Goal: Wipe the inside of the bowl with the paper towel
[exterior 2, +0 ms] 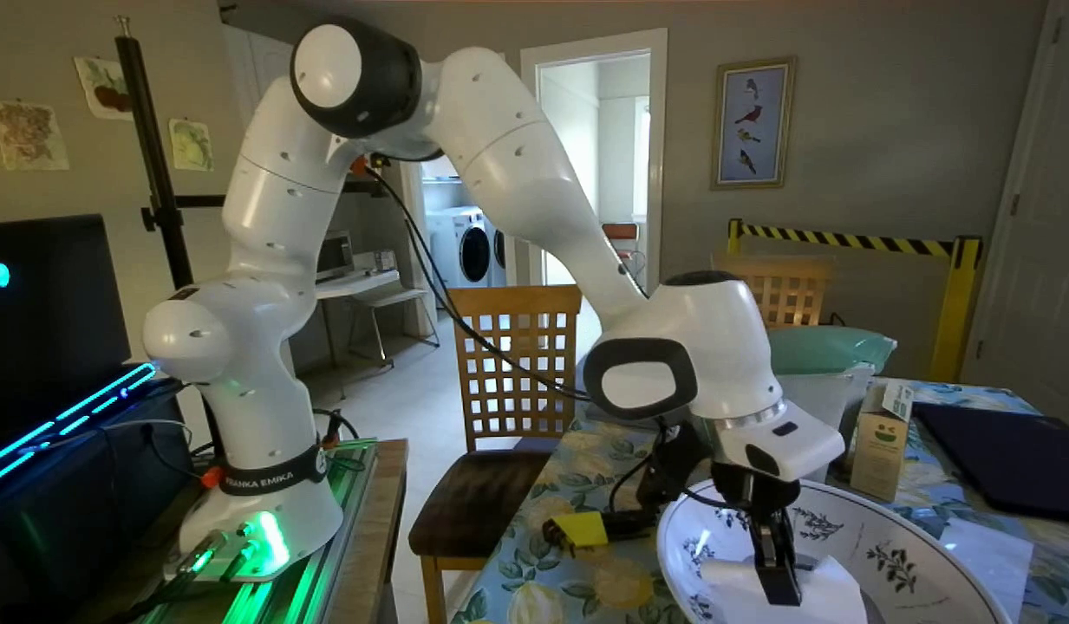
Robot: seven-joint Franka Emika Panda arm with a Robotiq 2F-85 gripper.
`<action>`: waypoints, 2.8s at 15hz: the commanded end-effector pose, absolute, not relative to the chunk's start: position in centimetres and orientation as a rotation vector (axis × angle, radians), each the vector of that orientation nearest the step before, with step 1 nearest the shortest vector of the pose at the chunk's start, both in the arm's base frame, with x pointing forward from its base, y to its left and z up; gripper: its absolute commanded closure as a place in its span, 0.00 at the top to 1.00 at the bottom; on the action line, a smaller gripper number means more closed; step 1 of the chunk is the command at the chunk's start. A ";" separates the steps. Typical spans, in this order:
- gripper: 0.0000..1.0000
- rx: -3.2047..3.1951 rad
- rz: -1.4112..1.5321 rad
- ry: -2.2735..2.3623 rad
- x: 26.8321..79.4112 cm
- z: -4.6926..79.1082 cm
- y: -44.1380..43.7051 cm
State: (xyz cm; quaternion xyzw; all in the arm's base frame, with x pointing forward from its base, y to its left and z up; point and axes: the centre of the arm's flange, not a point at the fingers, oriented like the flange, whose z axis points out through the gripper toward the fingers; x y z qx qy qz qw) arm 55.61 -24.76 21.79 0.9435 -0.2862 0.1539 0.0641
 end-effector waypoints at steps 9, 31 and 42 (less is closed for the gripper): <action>0.03 2.889 0.525 -0.903 62.3 18.1 -24.7; 0.03 2.988 0.190 -0.834 61.8 19.7 -22.8; 0.03 2.756 0.468 -0.865 62.2 16.2 -29.6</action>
